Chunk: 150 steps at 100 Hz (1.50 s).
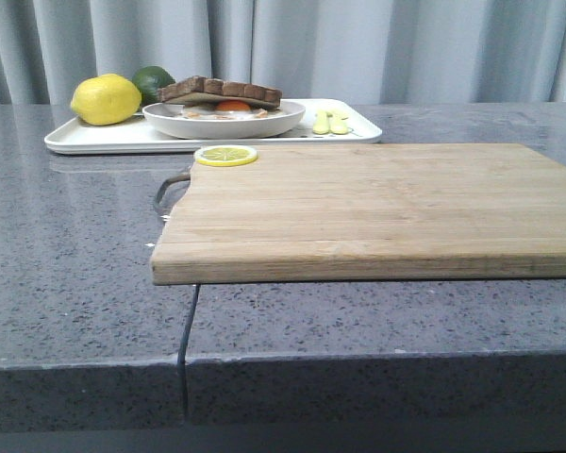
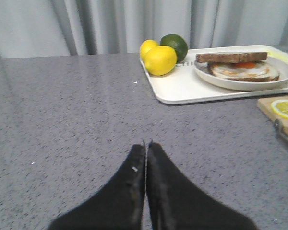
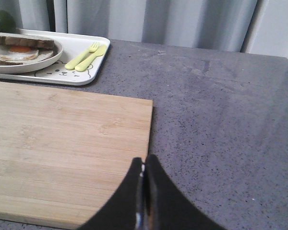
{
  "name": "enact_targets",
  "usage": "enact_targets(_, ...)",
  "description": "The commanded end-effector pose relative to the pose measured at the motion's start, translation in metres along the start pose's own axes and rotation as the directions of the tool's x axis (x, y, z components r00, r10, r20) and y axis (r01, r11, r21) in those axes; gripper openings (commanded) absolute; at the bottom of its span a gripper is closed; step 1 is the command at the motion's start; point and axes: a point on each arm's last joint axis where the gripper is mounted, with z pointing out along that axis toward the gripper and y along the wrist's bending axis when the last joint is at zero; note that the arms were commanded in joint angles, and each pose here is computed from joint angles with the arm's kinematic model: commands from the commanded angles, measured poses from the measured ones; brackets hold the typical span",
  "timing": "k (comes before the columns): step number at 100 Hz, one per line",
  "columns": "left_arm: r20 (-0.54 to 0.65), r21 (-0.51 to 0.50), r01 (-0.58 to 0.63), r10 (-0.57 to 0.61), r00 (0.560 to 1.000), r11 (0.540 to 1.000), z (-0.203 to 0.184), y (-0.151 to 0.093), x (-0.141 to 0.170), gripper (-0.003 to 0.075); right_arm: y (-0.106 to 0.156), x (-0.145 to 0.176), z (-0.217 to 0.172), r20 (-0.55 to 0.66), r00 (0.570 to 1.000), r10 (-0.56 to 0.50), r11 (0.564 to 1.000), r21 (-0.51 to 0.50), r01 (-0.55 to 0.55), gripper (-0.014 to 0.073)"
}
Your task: Place bread and move sandwich to tray
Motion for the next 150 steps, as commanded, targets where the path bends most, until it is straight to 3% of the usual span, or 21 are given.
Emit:
enact_targets(1,0.102,-0.063,0.019,-0.012,0.995,0.998,-0.003,0.006,-0.002,-0.0019,-0.001,-0.015,-0.002,0.093,0.996,-0.015,1.0,0.01,0.014,-0.0116)
enact_targets(17,0.18,-0.091,0.034,-0.017,0.984,0.995,-0.007,0.01,0.028,-0.0019,-0.001,-0.015,-0.002,0.093,0.996,-0.015,1.0,0.01,0.014,-0.0116)
enact_targets(45,0.189,-0.095,0.014,0.004,0.982,0.995,-0.008,0.011,0.064,-0.0019,-0.001,-0.015,-0.002,0.093,0.996,-0.015,1.0,0.01,0.014,-0.0116)
enact_targets(150,0.227,-0.087,0.035,-0.015,0.974,0.996,-0.01,0.011,0.07,-0.0019,-0.001,-0.015,-0.002,0.093,0.996,-0.015,1.0,0.01,0.014,-0.0116)
